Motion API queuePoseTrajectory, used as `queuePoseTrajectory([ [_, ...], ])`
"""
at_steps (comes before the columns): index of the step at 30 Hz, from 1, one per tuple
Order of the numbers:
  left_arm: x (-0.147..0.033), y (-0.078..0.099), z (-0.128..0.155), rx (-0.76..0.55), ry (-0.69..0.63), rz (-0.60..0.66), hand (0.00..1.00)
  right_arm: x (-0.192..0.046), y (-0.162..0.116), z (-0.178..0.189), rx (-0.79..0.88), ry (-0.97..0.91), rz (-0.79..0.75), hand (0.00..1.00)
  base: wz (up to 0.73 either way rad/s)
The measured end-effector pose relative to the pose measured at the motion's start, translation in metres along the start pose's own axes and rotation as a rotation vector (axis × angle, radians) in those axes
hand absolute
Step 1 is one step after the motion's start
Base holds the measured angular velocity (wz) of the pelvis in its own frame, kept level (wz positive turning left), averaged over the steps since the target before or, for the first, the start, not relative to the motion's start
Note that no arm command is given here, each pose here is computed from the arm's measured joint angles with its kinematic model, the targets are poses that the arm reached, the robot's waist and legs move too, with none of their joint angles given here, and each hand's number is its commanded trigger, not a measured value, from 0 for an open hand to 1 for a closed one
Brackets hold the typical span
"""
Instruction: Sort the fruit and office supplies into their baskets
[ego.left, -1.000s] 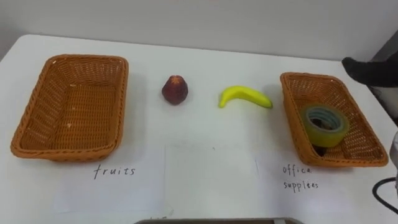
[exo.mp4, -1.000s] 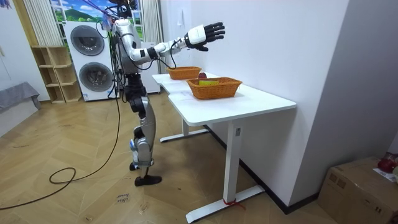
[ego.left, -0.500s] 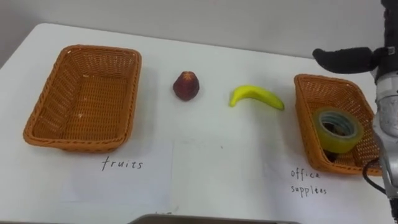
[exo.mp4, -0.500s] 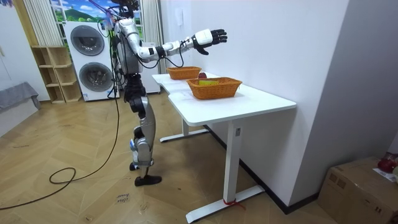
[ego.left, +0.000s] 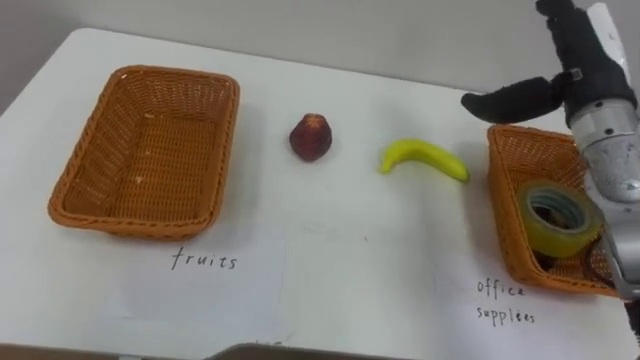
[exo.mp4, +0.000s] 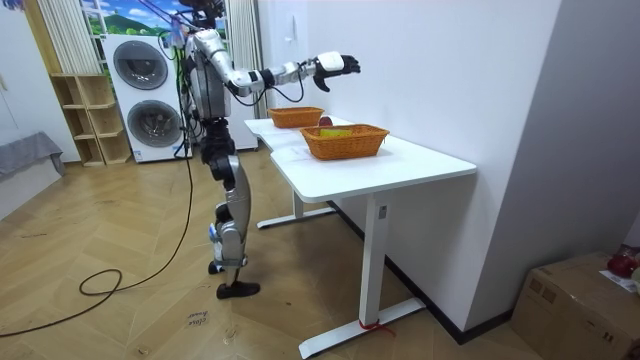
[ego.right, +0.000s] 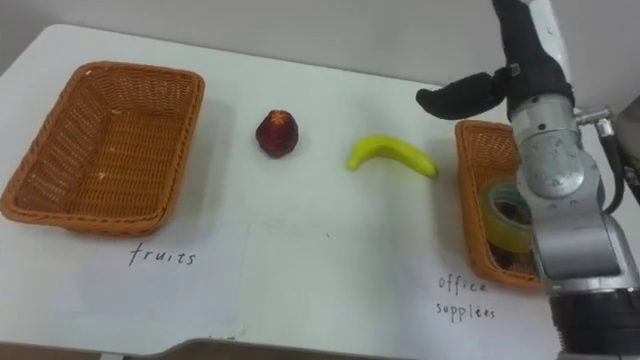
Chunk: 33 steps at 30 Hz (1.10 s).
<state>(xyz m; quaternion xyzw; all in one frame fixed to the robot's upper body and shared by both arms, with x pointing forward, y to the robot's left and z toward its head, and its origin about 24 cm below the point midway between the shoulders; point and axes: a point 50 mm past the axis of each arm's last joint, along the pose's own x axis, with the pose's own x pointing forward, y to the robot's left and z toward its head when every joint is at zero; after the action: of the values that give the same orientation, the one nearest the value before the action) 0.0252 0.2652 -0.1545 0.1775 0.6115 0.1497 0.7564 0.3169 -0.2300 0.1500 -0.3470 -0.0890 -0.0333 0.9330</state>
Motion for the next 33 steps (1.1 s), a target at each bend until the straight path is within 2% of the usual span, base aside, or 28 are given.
queuePoseTrajectory([
  [7,0.001,0.005,0.002,0.008,-0.003,0.01,0.0,0.002,0.007,0.003,-0.101,-0.012,0.06,0.0,0.13],
  [13,0.002,0.009,0.006,0.011,-0.011,0.019,0.0,0.002,0.013,-0.015,-0.178,0.068,0.114,0.0,0.03],
  [20,0.003,0.012,0.006,0.016,-0.009,0.007,0.0,0.001,0.021,-0.017,-0.279,0.083,0.187,0.0,0.0],
  [25,0.003,0.013,0.007,0.017,-0.011,0.01,0.0,-0.001,0.032,-0.023,-0.302,0.107,0.257,0.0,-0.02],
  [33,0.004,0.02,0.003,0.039,0.001,0.025,0.0,-0.004,0.034,-0.035,-0.36,0.155,0.316,0.0,0.02],
])
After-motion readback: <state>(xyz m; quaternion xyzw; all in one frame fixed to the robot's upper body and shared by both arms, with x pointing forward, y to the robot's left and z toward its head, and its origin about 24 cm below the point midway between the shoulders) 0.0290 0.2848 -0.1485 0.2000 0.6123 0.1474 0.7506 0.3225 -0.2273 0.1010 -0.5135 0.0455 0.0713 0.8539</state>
